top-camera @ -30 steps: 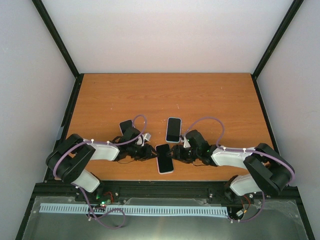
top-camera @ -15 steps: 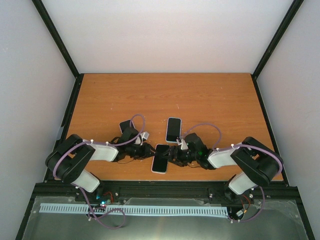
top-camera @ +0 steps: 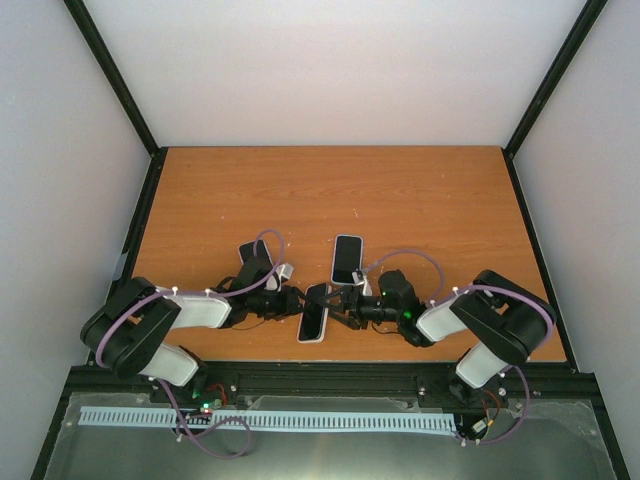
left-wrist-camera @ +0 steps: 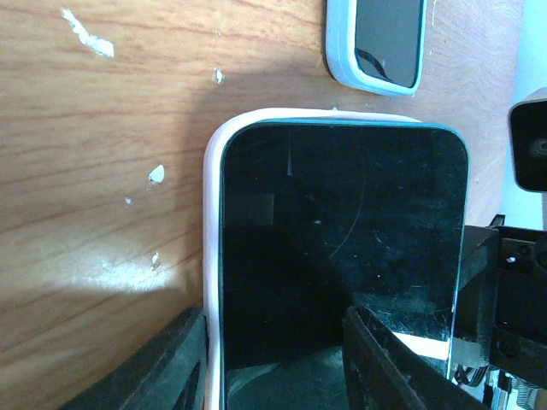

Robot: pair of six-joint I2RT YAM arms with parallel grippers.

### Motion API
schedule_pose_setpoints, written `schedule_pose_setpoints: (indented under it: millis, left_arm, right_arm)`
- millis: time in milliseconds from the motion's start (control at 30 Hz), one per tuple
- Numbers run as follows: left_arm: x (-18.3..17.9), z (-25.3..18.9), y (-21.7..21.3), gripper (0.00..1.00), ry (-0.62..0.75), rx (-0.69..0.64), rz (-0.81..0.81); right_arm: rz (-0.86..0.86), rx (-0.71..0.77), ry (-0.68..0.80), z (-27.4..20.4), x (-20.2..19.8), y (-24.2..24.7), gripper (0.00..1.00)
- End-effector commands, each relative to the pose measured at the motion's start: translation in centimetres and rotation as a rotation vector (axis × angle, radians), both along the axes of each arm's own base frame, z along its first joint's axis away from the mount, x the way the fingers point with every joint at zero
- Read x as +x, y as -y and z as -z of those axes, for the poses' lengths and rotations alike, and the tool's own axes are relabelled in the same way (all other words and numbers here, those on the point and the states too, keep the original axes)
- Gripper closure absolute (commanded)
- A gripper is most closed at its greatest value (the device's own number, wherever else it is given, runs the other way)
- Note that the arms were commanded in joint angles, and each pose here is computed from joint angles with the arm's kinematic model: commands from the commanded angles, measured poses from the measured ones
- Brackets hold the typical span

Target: Put the phone into the phone case

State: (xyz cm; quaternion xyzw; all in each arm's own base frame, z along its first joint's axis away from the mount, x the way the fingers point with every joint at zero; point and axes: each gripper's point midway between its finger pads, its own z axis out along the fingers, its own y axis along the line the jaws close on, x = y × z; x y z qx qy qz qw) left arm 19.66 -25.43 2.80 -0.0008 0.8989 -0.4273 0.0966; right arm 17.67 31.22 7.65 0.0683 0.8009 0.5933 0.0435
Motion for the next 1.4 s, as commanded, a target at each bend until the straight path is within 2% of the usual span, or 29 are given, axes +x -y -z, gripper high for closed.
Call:
schedule_pose_setpoints:
  millis: [0,200,567,600,767,867,1067,1100,1233,1300,1367]
  left_arm:
    - [-2.4,0.7,0.1,0.55,-0.083,0.004,0.054]
    - [-2.5,0.9,0.1,0.56,-0.09,0.009,0.055]
    - [-2.4,1.1,0.0,0.56,-0.097,0.02,0.055]
    - [-2.4,1.1,0.0,0.56,-0.098,0.021,0.054]
    - [-2.4,1.3,0.0,0.56,-0.1,0.025,0.054]
    - [-2.4,1.5,0.0,0.56,-0.108,0.029,0.053]
    - [-2.3,1.8,-0.1,0.56,-0.112,0.042,0.048]
    - [-2.3,1.8,-0.1,0.56,-0.111,0.043,0.046]
    - [-2.0,1.4,-0.1,0.56,-0.101,0.054,0.043]
    - [-1.7,0.5,-0.2,0.55,-0.078,0.052,0.039]
    - [-1.4,-0.7,-0.3,0.5,-0.05,0.043,0.035]
  right_arm:
    - [0.009,0.186,0.128,-4.6,1.1,-1.6,0.4]
    - [0.001,0.186,0.124,-3.5,0.8,-1.6,0.53]
    - [0.009,0.12,0.087,-1.0,1.0,-1.5,0.96]
    - [0.006,0.108,0.082,-0.7,0.9,-1.5,0.97]
    - [0.011,0.058,0.076,0.2,1.0,-1.3,0.95]
    - [0.009,0.027,0.074,0.5,1.1,-1.3,0.79]
    - [-0.001,-0.013,0.075,0.4,1.3,-1.6,0.66]
    - [-0.004,-0.03,0.08,0.5,1.3,-1.6,0.69]
    - [0.003,-0.08,0.103,0.5,1.5,-1.2,0.92]
    - [0.009,-0.104,0.125,0.3,1.7,-1.0,0.97]
    - [0.01,-0.103,0.162,-0.6,1.8,-0.9,0.97]
